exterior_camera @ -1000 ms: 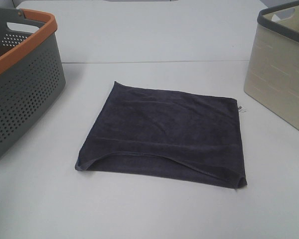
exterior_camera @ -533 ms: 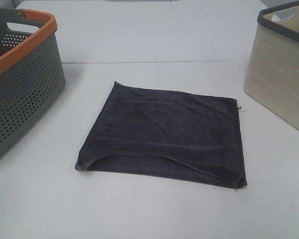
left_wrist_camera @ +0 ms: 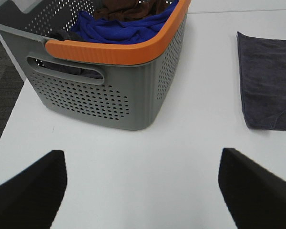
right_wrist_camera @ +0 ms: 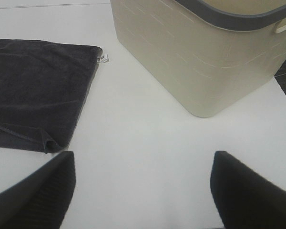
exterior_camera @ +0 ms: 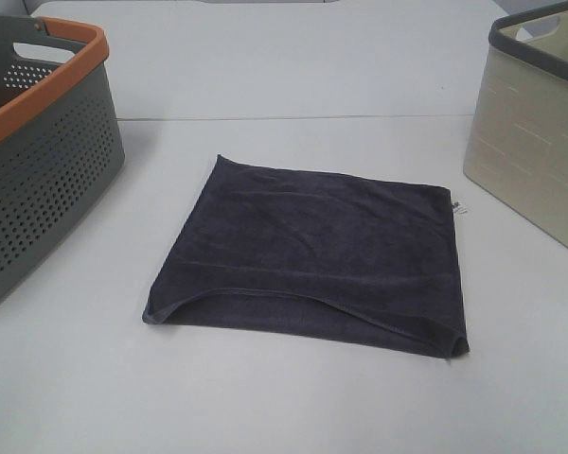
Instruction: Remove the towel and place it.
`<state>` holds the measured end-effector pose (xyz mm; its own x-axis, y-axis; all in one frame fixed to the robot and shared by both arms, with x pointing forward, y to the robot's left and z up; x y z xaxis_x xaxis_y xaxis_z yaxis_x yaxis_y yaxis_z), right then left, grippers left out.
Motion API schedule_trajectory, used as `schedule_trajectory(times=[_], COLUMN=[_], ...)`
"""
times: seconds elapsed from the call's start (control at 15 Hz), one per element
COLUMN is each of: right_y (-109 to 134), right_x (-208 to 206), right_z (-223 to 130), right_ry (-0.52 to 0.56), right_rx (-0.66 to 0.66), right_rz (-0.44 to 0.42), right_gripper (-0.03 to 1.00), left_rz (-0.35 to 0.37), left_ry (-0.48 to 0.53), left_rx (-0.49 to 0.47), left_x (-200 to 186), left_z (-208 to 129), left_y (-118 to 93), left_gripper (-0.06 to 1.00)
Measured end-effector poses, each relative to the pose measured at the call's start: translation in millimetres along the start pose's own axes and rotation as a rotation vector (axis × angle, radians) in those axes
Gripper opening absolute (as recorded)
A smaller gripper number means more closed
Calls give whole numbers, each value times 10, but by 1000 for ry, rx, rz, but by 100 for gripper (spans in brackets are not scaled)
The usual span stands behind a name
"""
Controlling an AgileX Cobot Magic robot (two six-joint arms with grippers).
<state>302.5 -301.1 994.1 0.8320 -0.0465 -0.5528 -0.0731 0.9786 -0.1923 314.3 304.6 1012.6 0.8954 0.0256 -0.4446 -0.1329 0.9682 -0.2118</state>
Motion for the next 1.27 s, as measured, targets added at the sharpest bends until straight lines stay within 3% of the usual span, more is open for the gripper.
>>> schedule_trajectory(times=[1.27], right_y=[-1], right_x=[2], right_z=[18], right_ry=[-10], right_rx=[2], right_rz=[-1], right_gripper=[70], left_rz=[-24], left_ry=[6], left_rx=[-18], left_x=[0], left_z=[-11], left_y=[-44], left_gripper=[81])
Point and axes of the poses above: a point on each arm's last joint axis where the gripper is mounted, x pointing out along that axis toward the gripper, y along the wrist's bending axis when the last joint is at zero, z = x × y, the point moved 9 cm from there along x, pointing out along that axis toward the gripper, and after that the axes turned 15 degrees about -x, right-handed, at the moved point
